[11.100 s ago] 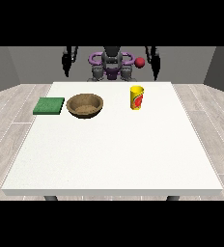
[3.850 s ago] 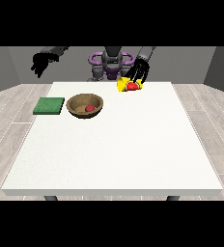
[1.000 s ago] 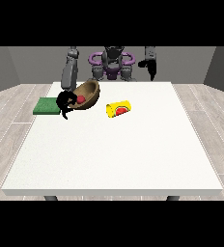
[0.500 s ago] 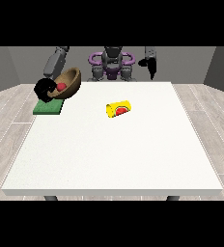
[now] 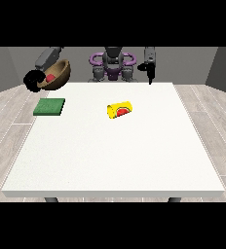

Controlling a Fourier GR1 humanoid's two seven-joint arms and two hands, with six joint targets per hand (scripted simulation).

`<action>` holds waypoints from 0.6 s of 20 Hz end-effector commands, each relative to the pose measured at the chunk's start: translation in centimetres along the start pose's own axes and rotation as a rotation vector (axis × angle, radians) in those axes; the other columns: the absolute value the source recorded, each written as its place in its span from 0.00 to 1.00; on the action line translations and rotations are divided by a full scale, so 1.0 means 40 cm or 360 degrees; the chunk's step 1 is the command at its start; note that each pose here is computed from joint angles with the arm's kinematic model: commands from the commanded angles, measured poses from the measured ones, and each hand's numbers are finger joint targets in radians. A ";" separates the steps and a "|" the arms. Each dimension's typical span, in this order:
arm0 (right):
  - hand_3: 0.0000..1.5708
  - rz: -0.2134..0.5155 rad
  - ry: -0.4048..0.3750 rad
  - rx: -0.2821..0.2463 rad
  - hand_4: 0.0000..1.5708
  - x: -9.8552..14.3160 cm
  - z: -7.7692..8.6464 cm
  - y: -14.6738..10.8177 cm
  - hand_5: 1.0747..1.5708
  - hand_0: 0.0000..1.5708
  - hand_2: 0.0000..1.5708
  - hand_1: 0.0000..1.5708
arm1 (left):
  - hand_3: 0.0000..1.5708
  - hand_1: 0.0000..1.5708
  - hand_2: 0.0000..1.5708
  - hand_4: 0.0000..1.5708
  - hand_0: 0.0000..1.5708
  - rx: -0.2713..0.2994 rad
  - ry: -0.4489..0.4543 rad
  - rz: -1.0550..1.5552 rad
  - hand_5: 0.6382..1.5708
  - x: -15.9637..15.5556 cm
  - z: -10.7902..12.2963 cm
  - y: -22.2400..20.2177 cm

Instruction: Pick the cup and pour the ball into the bowl, then pick the bowl and place it on the pad

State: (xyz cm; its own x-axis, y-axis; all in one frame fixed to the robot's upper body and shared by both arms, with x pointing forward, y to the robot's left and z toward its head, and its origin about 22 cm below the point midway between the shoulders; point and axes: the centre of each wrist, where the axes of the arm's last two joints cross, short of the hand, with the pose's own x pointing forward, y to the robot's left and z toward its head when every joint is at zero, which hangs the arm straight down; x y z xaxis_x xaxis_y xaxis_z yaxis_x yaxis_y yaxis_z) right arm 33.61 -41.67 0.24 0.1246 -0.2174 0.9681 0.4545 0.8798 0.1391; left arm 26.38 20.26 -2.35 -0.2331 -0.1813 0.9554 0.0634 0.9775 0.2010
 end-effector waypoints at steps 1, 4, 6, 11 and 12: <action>0.85 0.0001 0.0030 0.0029 0.63 0.035 0.001 -0.028 0.84 1.00 1.00 1.00 | 0.00 0.00 0.00 0.75 0.00 0.0062 0.0054 0.0004 0.76 -0.039 -0.007 0.002; 0.55 -0.0086 -0.0054 -0.0071 0.61 0.018 0.021 -0.145 0.86 1.00 1.00 1.00 | 0.00 0.00 0.00 0.75 0.00 -0.0019 -0.0104 -0.0006 0.76 0.015 -0.013 0.009; 0.46 -0.0060 -0.0039 -0.0023 0.59 0.008 0.030 -0.168 0.88 1.00 1.00 1.00 | 0.00 0.00 0.00 0.75 0.00 -0.0008 -0.0094 0.0023 0.76 0.016 -0.004 -0.067; 0.51 -0.0095 -0.0129 -0.0144 0.52 0.032 0.024 -0.197 0.89 0.99 1.00 0.99 | 0.00 0.00 0.00 0.74 0.00 -0.0053 -0.0206 0.0006 0.77 0.021 -0.001 -0.037; 0.46 -0.0081 -0.0205 -0.0193 0.49 0.070 0.033 -0.254 0.90 0.99 1.00 0.99 | 0.00 0.00 0.00 0.74 0.00 -0.0026 -0.0285 0.0002 0.77 0.039 -0.002 -0.059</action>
State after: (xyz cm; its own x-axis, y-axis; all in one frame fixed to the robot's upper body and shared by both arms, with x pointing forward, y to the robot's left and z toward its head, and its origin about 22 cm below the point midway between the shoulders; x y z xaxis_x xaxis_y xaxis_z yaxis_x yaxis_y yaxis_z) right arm 29.87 -48.21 1.20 0.0214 -0.2296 0.9730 0.5129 0.8380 0.1865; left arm 26.50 18.54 -2.04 -0.3547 -0.1636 0.9205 0.0782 0.9759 0.2036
